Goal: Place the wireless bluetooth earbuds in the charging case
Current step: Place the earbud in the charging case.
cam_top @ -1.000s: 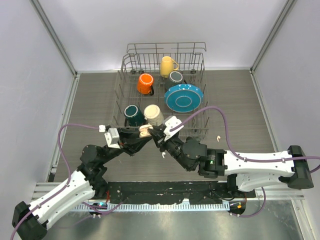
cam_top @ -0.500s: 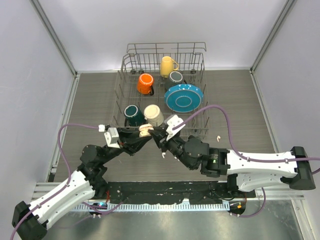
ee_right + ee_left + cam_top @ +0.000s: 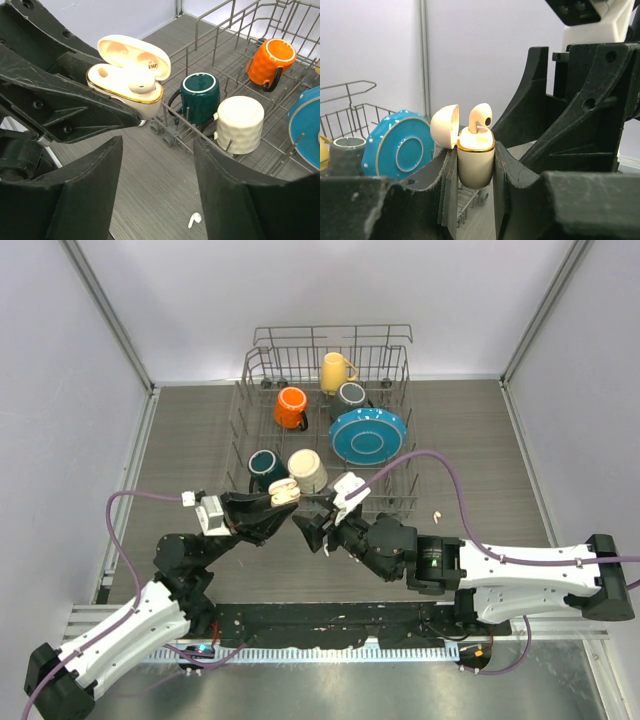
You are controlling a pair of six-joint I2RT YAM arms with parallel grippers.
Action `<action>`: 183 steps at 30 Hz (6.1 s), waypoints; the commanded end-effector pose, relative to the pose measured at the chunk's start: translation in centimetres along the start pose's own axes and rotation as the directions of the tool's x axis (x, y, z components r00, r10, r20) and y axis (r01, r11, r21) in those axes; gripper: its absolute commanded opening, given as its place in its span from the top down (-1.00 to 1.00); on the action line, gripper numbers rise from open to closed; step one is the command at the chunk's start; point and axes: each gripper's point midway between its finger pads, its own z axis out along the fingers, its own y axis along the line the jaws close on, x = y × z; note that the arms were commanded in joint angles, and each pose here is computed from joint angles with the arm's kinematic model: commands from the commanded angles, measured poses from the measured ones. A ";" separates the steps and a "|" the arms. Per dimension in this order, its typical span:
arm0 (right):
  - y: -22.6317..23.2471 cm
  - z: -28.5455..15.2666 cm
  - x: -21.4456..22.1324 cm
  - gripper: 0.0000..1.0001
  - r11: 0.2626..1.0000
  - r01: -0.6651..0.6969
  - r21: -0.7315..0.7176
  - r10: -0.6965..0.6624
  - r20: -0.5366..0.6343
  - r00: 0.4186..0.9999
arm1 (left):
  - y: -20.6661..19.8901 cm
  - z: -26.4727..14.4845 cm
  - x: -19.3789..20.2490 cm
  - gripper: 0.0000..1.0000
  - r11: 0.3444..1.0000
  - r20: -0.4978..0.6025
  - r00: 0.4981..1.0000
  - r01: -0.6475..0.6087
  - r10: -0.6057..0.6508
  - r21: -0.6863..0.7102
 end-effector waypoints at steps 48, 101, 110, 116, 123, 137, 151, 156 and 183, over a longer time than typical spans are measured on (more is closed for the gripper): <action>-7.1 -2.8 -8.4 0.67 0.909 -0.381 0.166 0.390 -0.023 0.920 | 0.2 0.2 -2.7 1.00 0.997 0.042 0.996 -0.076 0.077 -0.022; 1.4 1.8 -8.0 0.76 0.886 -0.427 -0.179 0.398 -0.177 0.900 | -0.3 0.3 -2.5 1.00 0.998 0.060 0.997 -0.057 0.056 0.012; 1.3 2.5 -7.6 0.76 0.896 -0.414 -0.160 0.387 -0.176 0.905 | -0.5 0.3 -2.6 1.00 0.998 0.065 0.997 -0.052 0.050 0.022; 1.1 1.2 -9.4 0.71 0.888 -0.415 -0.197 0.396 -0.129 0.909 | -0.3 0.3 -2.3 1.00 0.999 0.060 0.997 -0.050 0.050 0.011; 0.0 -0.7 -11.2 0.49 0.883 -0.423 -0.203 0.421 -0.056 0.905 | -0.1 0.1 -2.1 1.00 0.999 0.059 0.997 -0.049 0.049 0.000; 0.8 1.7 -9.0 0.16 0.883 -0.438 -0.171 0.422 -0.120 0.899 | -1.2 0.6 -2.0 1.00 0.997 0.043 0.999 -0.031 0.028 0.068; 1.5 1.3 -6.5 0.41 0.888 -0.424 -0.176 0.384 -0.223 0.896 | -1.1 0.6 -2.5 1.00 0.998 0.063 0.998 -0.034 0.030 0.060; 1.2 0.8 -6.7 0.53 0.885 -0.431 -0.174 0.395 -0.207 0.895 | -1.0 0.6 -2.4 1.00 0.998 0.062 0.998 -0.032 0.029 0.056; 0.5 1.9 -6.6 0.31 0.914 -0.381 -0.140 0.354 -0.181 0.918 | -1.3 0.8 -2.4 1.00 0.997 0.061 0.998 -0.019 0.015 0.075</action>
